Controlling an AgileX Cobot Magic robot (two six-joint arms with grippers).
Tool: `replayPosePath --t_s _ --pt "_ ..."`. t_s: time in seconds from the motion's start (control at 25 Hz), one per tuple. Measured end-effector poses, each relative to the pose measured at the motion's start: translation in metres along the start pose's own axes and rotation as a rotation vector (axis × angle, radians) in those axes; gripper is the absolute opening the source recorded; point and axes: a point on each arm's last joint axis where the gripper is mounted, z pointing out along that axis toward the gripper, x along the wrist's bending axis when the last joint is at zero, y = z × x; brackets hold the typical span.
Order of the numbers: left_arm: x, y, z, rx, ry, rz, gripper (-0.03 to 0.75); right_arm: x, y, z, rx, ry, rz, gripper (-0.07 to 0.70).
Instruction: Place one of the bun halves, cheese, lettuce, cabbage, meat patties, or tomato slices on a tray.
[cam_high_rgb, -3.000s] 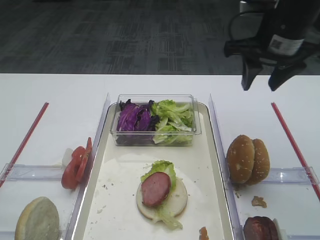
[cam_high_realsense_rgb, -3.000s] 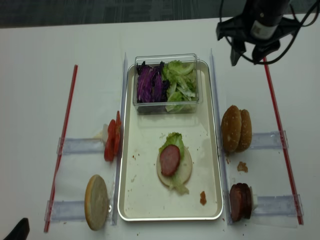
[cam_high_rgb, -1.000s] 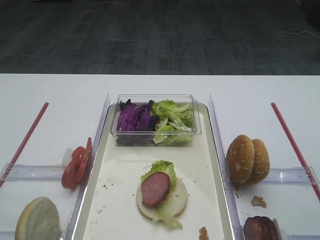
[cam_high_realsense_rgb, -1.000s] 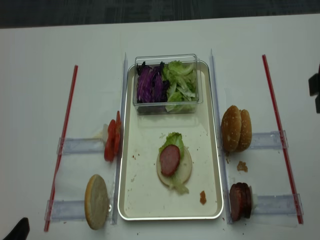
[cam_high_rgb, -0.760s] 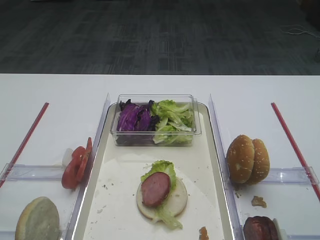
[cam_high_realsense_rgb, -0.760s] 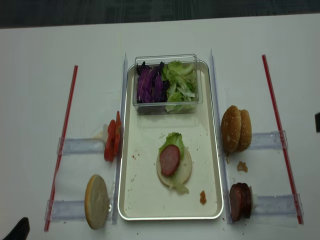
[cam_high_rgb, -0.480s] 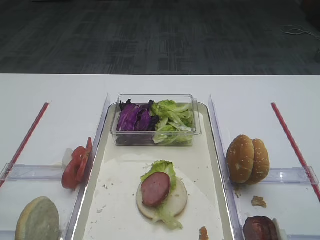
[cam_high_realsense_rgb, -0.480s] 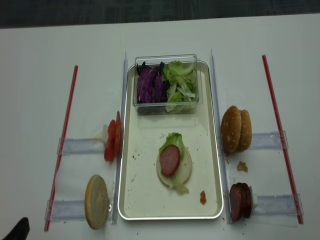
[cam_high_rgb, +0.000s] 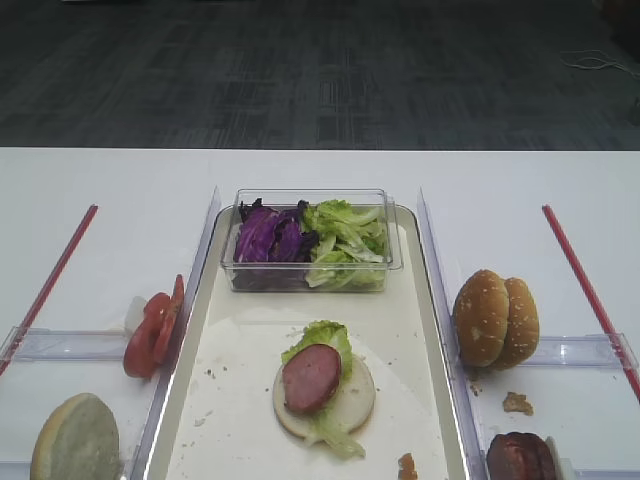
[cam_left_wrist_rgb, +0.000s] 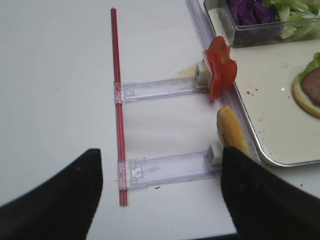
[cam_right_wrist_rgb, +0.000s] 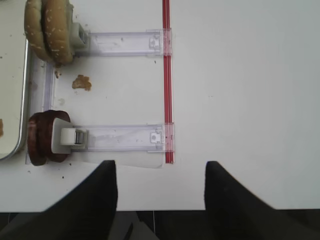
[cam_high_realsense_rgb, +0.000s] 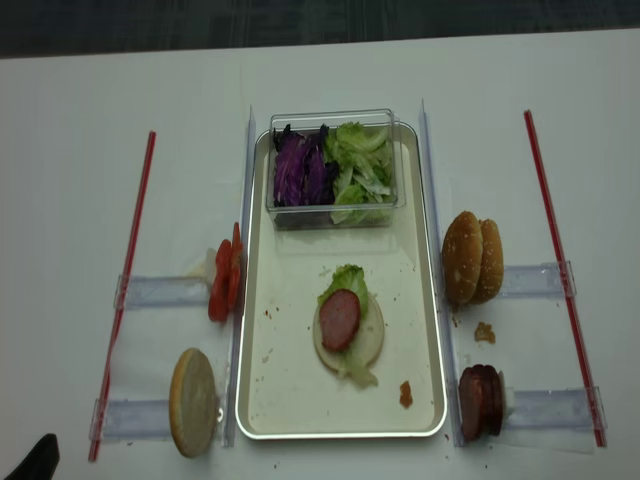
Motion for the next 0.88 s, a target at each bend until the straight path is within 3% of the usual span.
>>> replayPosePath --t_s 0.88 --pt "0.000 0.000 0.000 0.000 0.000 0.000 0.474 0.001 -0.062 -0.045 -0.458 -0.025 -0.068 0.412"
